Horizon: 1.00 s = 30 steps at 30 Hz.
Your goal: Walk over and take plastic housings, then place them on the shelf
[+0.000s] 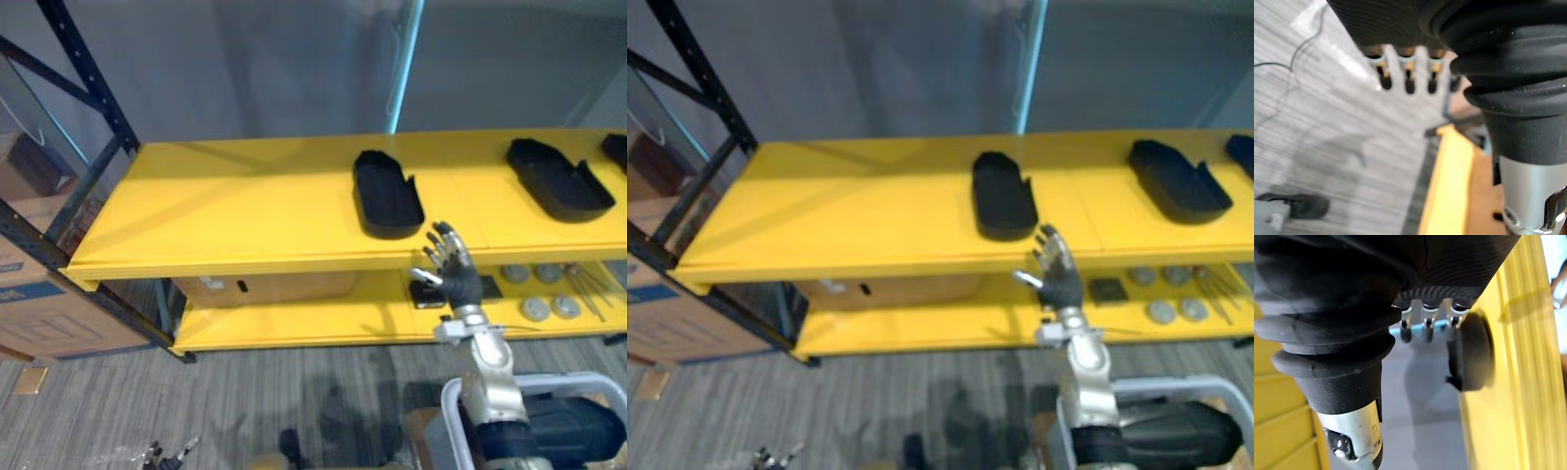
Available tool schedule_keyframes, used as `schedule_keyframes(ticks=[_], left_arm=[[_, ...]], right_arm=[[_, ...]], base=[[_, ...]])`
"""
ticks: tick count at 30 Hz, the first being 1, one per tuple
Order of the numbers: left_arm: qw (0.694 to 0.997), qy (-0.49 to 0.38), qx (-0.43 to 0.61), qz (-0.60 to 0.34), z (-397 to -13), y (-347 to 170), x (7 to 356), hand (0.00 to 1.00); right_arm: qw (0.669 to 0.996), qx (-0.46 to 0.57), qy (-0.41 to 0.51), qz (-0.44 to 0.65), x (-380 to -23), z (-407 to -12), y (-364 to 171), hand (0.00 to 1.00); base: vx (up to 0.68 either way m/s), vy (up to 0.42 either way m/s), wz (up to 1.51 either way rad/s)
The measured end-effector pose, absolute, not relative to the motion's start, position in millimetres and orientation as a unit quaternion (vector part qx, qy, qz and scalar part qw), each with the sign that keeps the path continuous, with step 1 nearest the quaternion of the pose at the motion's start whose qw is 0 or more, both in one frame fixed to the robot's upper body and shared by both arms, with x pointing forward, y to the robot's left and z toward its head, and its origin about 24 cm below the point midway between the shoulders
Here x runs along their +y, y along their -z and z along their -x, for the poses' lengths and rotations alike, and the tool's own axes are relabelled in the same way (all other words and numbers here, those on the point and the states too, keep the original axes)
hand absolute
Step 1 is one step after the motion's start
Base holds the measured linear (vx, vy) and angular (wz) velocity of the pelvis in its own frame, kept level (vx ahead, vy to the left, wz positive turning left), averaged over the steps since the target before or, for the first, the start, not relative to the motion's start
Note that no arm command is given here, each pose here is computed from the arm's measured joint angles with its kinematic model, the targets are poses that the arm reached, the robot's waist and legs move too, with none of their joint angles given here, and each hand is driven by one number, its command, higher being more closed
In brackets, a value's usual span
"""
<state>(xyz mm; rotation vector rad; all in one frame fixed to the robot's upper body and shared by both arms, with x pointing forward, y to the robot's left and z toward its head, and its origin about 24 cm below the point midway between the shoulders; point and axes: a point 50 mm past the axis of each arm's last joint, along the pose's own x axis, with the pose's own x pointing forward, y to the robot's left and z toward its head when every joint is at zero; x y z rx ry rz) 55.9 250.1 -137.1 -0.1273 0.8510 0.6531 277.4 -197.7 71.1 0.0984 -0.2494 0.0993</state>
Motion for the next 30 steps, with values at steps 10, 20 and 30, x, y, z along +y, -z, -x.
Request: schedule_keyframes(ticks=[10, 20, 30], left_arm=[[0.845, -0.32, 0.422, 0.077, -48, 143, 243, 0.0], [0.834, -0.338, 0.429, 0.077, -42, 145, 243, 0.0], [0.832, -0.344, 0.429, 0.074, -41, 145, 243, 0.0]], right_arm=[[0.986, -0.158, -0.052, -0.031, -189, -299, -94, 1.0], [0.988, -0.149, -0.038, -0.017, -182, -313, -100, 1.0], [0.994, -0.107, -0.019, -0.015, -186, -328, -93, 1.0]], base=[[0.05, -0.02, 0.04], [0.0, 0.0, 0.01], [0.0, 0.005, 0.07]])
